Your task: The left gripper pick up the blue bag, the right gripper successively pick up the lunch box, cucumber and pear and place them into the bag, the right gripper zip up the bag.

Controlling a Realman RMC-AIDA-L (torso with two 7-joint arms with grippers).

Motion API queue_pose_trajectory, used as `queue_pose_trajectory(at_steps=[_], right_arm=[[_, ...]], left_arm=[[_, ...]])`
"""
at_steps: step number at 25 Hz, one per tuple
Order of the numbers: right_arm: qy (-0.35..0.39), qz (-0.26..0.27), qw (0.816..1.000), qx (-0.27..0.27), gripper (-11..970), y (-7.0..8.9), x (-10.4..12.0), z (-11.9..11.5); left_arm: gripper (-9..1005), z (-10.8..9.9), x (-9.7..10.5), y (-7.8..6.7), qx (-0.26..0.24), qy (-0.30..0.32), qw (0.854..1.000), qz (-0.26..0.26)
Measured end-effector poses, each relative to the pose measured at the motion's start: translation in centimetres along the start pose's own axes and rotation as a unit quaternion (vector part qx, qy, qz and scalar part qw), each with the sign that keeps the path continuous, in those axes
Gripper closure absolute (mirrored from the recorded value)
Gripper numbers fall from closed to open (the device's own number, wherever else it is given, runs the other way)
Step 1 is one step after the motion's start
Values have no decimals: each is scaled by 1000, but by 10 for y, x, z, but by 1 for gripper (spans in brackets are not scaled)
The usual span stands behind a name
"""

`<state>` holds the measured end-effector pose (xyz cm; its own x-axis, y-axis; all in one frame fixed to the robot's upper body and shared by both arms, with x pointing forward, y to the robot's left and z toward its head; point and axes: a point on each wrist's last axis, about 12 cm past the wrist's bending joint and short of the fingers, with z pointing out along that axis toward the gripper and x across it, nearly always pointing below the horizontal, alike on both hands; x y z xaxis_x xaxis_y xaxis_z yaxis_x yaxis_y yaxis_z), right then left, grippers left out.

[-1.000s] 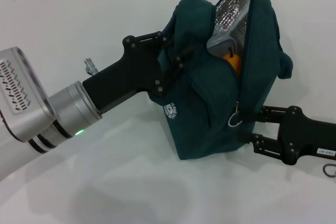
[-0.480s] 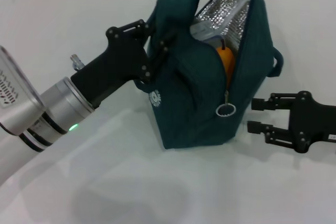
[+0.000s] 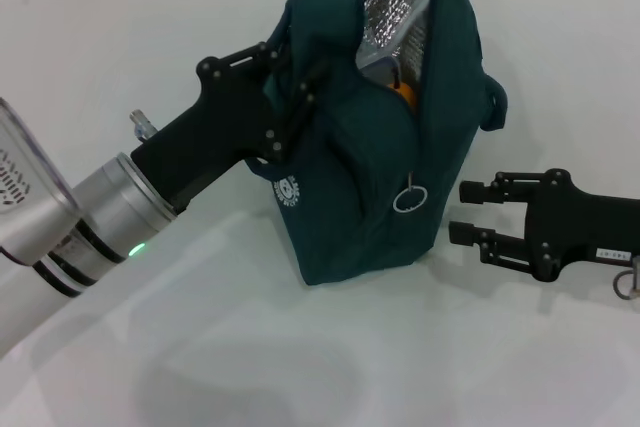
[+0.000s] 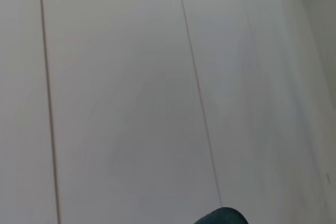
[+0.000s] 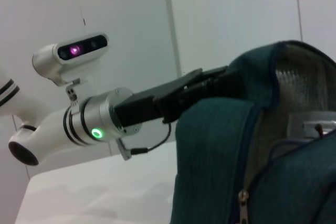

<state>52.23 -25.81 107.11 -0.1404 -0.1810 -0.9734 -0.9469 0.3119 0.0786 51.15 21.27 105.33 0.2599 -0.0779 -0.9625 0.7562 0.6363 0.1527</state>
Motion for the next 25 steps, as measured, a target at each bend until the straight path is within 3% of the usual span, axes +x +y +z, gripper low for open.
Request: queue_pose_trajectory(at_steps=[10, 18, 25], right_arm=[[-32, 13, 999, 8, 489, -2, -5, 12], [1, 3, 1000, -25, 488, -2, -7, 36], [6, -4, 1000, -17, 488, -6, -9, 36]], left_arm=[[688, -4, 3, -8, 23, 11, 1000, 1], [682, -5, 3, -7, 19, 9, 1000, 2], [677, -2, 1, -4, 16, 3, 1000, 8]])
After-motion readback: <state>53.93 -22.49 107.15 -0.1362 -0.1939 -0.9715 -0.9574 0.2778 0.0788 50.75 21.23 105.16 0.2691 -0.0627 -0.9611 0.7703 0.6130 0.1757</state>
